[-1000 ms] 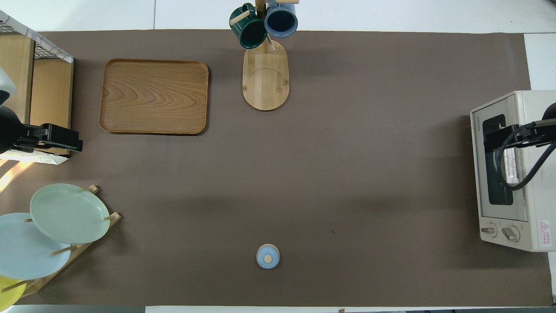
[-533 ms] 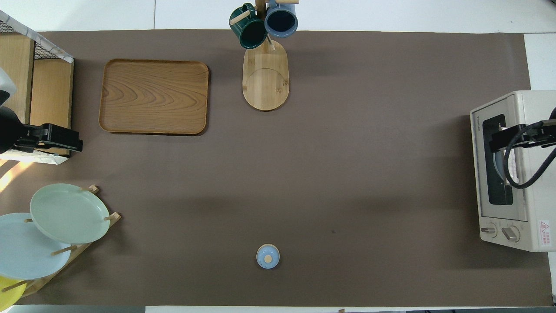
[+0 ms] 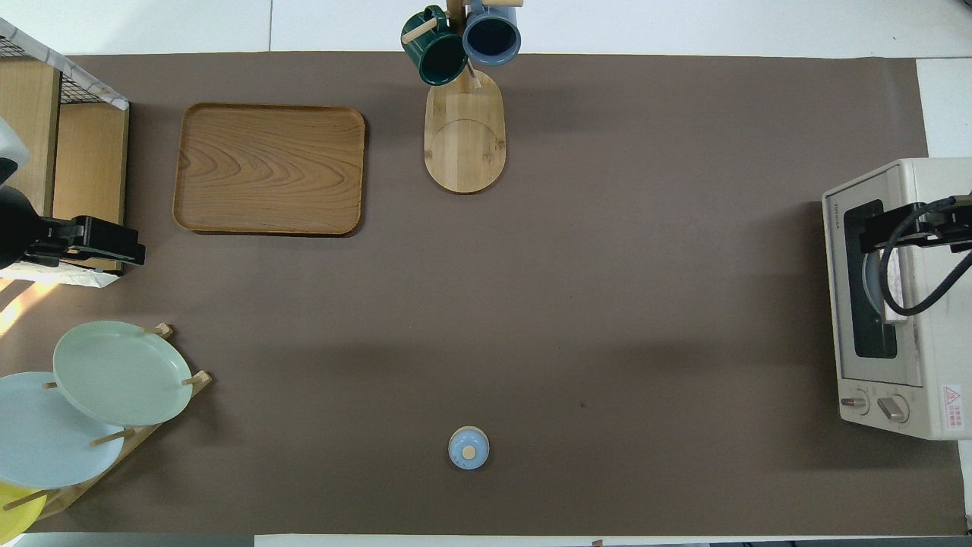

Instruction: Put eggplant into oven

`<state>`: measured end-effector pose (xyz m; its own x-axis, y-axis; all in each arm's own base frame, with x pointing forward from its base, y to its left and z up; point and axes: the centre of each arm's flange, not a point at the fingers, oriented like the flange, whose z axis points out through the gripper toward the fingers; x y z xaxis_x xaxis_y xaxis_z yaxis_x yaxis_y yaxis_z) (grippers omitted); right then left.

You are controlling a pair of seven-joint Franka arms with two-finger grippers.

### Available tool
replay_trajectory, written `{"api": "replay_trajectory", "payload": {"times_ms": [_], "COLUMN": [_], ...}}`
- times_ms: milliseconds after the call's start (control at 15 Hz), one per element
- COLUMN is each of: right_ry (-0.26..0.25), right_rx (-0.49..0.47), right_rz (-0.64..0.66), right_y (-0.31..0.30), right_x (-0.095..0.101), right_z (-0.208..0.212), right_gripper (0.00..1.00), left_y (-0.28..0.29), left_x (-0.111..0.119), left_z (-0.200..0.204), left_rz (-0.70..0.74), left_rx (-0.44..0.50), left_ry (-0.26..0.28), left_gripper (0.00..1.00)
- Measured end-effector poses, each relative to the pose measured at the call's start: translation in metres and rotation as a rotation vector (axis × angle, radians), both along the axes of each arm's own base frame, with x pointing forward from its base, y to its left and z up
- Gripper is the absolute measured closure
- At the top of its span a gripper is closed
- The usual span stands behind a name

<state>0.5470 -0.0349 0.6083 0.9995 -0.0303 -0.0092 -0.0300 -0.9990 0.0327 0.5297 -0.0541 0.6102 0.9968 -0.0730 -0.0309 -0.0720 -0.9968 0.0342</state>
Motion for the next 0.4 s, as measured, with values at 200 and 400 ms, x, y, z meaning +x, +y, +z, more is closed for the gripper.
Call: {"api": "replay_trajectory", "payload": {"times_ms": [200,400], "right_ry": [-0.001,-0.013], "right_rx": [0.0,-0.001], "right_rz": [0.0,0.0], "right_y": [0.0001,0.0002], "right_x": [-0.0001,-0.0007], "right_z": [0.0008,0.01], "right_gripper": [0.0,0.0], "left_y": [0.0,0.0], "left_x": [0.0,0.0], "left_z": [0.0,0.0], "left_rz": [0.0,0.0], "left_rx": [0.0,0.0], "left_ry": [0.0,0.0], "left_gripper": [0.0,0.0]}}
